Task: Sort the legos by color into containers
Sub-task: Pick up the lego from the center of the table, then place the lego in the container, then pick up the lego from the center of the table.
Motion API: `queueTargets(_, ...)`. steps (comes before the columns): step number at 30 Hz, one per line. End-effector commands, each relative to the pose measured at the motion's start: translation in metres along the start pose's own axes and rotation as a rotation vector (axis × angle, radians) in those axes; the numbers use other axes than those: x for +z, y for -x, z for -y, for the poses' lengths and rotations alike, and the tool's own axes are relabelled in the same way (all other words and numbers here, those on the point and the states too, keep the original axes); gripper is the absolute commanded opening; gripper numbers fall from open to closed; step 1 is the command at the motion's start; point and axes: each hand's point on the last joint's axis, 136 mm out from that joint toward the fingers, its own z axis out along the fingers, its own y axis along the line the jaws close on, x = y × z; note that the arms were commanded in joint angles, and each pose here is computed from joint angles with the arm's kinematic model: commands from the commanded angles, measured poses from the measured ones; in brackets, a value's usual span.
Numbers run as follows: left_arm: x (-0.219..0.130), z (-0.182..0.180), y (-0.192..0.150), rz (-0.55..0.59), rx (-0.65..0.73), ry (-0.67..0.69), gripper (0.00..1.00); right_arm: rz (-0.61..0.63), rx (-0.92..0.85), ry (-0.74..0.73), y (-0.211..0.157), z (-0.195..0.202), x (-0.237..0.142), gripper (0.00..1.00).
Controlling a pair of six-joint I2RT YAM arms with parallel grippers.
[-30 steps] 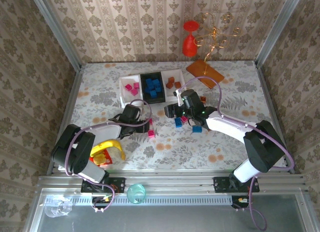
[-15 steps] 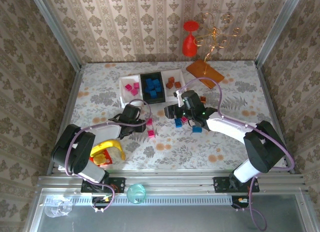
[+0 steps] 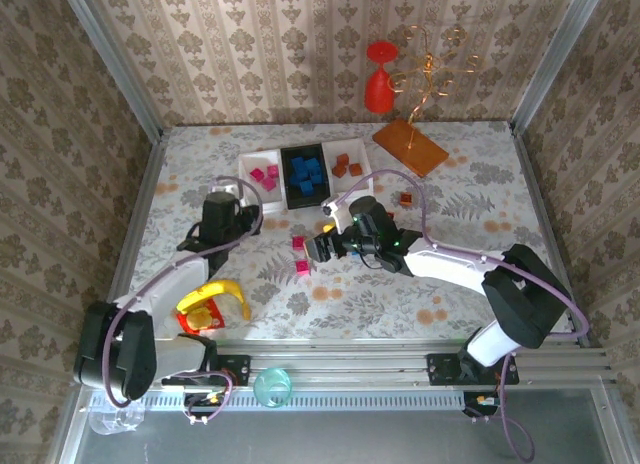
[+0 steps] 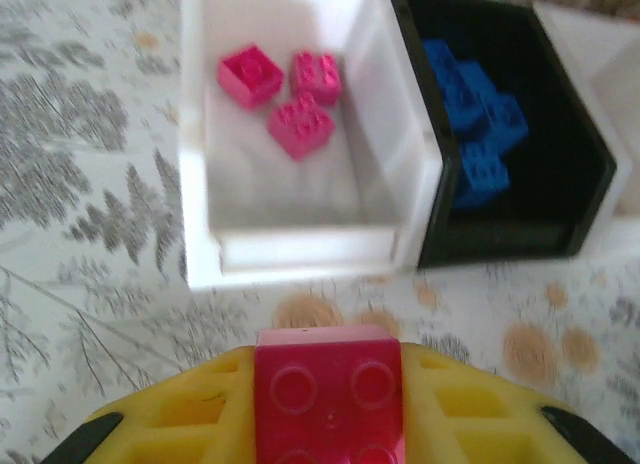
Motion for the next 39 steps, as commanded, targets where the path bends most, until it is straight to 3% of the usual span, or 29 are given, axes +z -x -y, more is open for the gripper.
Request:
queueTargets(1, 0.007, 0.0, 0.042, 0.068, 0.008, 0.011, 0.29, 0.048, -0.035, 0.06, 0.018, -0.015, 0.005, 0.79)
queueTargets(15, 0.117, -0.012, 0.079, -0.045, 0.118, 0.117, 0.33, 0.026, 0.029, -0.093, 0.012, 0.007, -0.004, 0.82)
queueTargets(19, 0.126, -0.012, 0.083, -0.066, 0.154, 0.144, 0.43, 0.022, 0.031, -0.132, 0.007, 0.013, -0.014, 0.82)
queueTargets(24, 0.109, -0.002, 0.088, -0.042, 0.173, 0.137, 0.61, 0.005, 0.044, -0.186, -0.005, 0.024, -0.024, 0.83)
queueTargets(27, 0.086, 0.015, 0.079, -0.038, 0.165, 0.079, 0.66, -0.008, 0.045, -0.22, -0.013, 0.032, -0.03, 0.83)
queueTargets(30, 0.06, 0.041, 0.053, -0.049, 0.139, -0.046, 0.69, -0.022, 0.033, -0.269, -0.021, 0.041, -0.041, 0.83)
queueTargets(35, 0.017, 0.08, -0.023, -0.138, 0.185, -0.191, 0.72, -0.036, 0.012, -0.296, -0.029, 0.048, -0.063, 0.85)
queueTargets(39, -0.003, 0.094, -0.069, -0.204, 0.231, -0.225, 0.77, -0.031, 0.013, -0.287, -0.036, 0.05, -0.071, 0.86)
